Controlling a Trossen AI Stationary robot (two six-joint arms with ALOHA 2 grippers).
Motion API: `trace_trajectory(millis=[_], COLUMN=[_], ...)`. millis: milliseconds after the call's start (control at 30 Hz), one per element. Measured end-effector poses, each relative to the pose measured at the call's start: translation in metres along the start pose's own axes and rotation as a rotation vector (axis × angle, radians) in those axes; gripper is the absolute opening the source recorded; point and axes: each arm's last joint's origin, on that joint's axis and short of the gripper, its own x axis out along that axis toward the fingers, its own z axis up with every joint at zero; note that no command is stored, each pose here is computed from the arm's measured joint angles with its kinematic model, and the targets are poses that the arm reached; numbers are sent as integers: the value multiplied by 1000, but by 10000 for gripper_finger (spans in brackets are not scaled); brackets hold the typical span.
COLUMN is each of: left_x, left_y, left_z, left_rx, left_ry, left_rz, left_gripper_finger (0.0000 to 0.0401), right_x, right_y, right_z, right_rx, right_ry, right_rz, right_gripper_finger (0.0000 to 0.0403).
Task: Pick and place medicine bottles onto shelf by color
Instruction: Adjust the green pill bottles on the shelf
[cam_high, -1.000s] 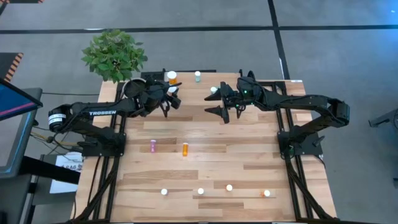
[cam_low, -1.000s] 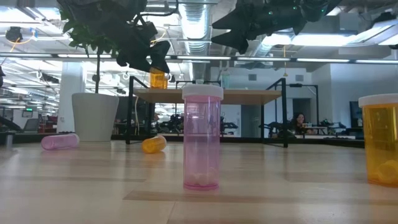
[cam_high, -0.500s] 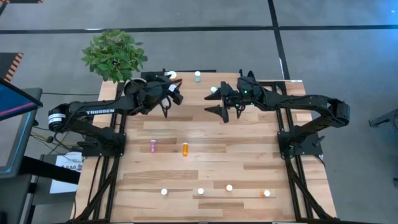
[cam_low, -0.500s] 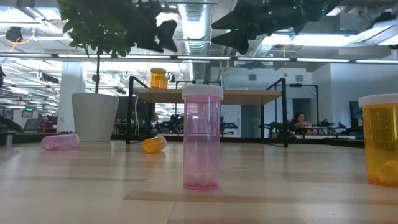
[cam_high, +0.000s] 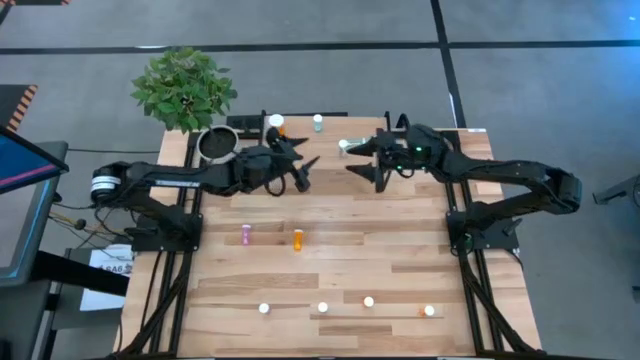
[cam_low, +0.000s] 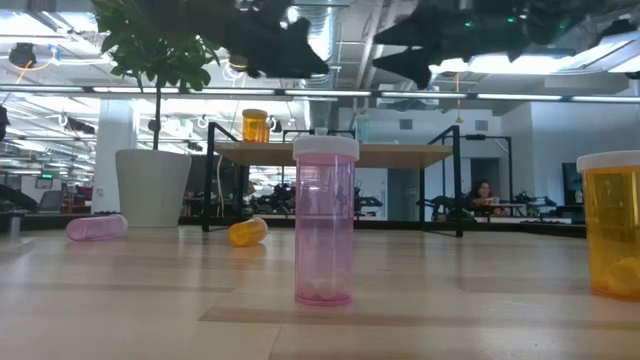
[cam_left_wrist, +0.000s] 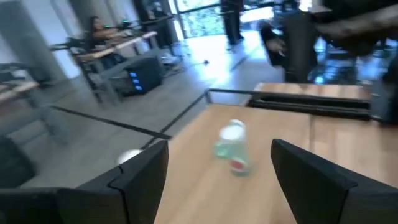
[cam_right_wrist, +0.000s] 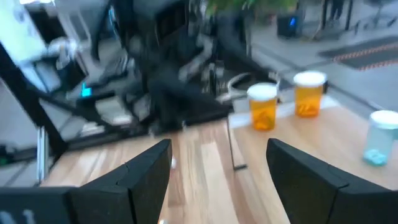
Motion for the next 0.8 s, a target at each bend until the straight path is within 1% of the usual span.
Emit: trace_trajectory(millis=[67,167,233,333,433,600,667,800], left_x=[12,29,39,49,56,67,70,75], left_y=[-7,-16,-18,-14,-9,12,23,45], left_z=[-8,-20,-24,-19,-9,17,26,38], left_rx=[0,16,26,20,4,-81,-121,-203], left_ry=[-23,-34,1,26,52,126,170,202], left_rz=[-28,-6,81,250,338,349,328,251], left_gripper_finger=[273,273,273,273,273,273,273,273], right_x=[-10,-20,-25,-30,-31,-29,-29,-29], right_y=[0,3,6,8,8,7,7,7], right_z=[-4,-9,-12,-15,-18,-20,-20,-19], right_rx=[-5,-11,-12,-21,-26,-46,-46,-46], right_ry=[-39,-60,-63,-66,-61,-55,-54,-57], right_rz=[-6,-8,-16,-15,-15,-17,-17,-17], right_gripper_finger=[286,286,286,286,286,286,286,286])
